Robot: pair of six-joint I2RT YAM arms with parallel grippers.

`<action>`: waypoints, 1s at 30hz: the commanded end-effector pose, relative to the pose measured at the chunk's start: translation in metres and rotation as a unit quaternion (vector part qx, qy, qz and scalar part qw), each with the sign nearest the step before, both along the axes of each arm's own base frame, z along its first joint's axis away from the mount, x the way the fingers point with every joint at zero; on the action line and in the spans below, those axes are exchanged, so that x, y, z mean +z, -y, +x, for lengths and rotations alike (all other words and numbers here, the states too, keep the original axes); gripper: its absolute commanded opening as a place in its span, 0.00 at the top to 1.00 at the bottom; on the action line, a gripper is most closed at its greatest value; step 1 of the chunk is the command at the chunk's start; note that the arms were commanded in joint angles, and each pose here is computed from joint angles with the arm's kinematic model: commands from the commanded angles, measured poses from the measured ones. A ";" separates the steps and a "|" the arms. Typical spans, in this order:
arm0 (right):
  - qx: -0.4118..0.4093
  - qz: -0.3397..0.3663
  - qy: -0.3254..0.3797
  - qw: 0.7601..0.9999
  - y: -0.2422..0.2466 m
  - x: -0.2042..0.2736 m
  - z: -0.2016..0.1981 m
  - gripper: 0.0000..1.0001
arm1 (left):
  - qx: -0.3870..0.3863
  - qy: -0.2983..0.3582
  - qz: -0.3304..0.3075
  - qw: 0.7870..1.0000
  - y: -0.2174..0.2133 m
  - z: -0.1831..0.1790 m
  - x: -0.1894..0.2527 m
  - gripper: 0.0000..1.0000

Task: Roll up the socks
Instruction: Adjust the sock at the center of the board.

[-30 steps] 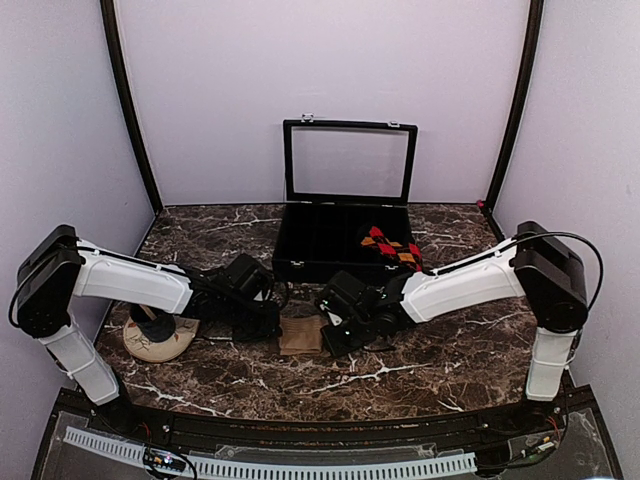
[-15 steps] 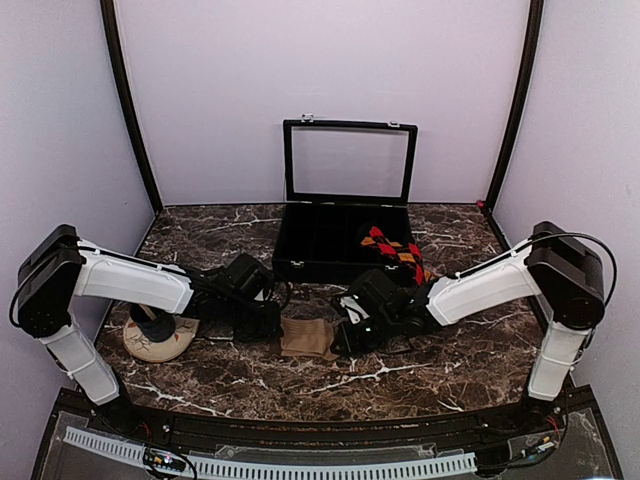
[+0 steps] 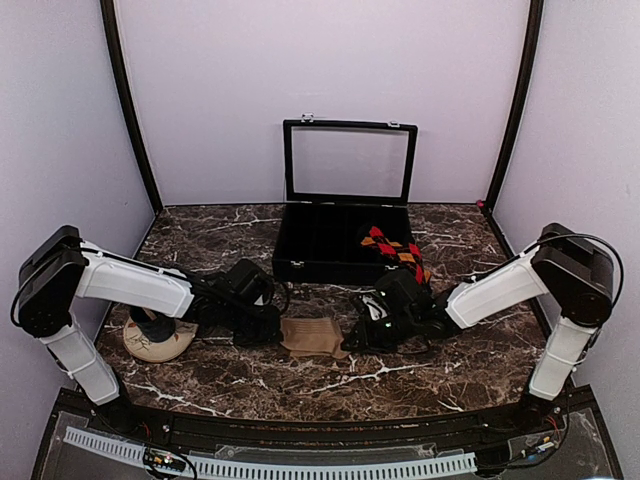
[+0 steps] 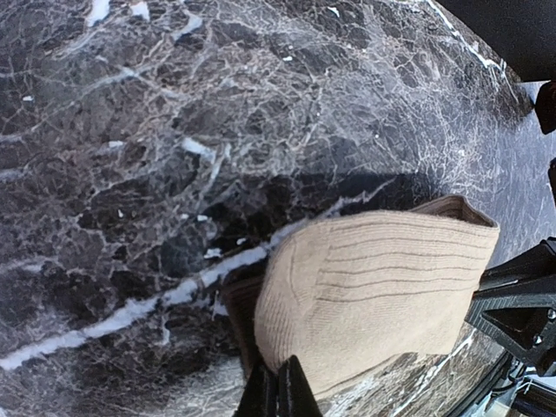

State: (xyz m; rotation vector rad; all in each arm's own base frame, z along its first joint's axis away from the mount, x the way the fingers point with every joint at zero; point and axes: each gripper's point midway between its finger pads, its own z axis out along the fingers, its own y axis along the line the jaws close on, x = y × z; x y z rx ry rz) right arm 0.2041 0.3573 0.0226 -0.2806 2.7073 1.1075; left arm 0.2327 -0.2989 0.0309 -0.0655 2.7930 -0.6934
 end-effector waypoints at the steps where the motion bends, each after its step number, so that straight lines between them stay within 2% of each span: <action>1: -0.013 0.021 0.004 1.000 0.000 0.012 0.006 0.83 | 0.000 -0.010 0.001 1.000 0.000 -0.007 -0.006 1.00; 7: -0.016 -0.018 0.014 1.000 0.010 0.006 0.009 0.76 | -0.002 -0.013 0.000 1.000 0.003 -0.011 -0.008 1.00; 8: -0.017 -0.027 0.025 0.999 0.012 0.007 0.011 0.66 | -0.003 -0.013 0.000 1.000 0.004 -0.012 -0.008 1.00; 9: -0.019 -0.031 0.036 0.999 0.013 0.011 0.014 0.45 | -0.003 -0.014 -0.001 1.000 0.005 -0.012 -0.008 1.00; 10: -0.020 -0.036 0.046 0.998 0.015 0.015 0.017 0.10 | -0.004 -0.014 -0.001 1.000 0.006 -0.013 -0.008 1.00; 11: -0.020 -0.039 0.055 0.998 0.015 0.020 0.019 0.01 | -0.004 -0.013 -0.002 1.000 0.006 -0.013 -0.008 1.00; 20: -0.018 -0.028 0.104 0.994 0.006 0.053 0.032 0.00 | -0.007 -0.010 0.001 1.000 0.008 -0.012 -0.004 1.00; 30: -0.016 0.118 0.135 0.984 -0.022 0.096 0.032 0.00 | -0.015 -0.009 0.012 1.000 0.003 -0.015 -0.003 1.00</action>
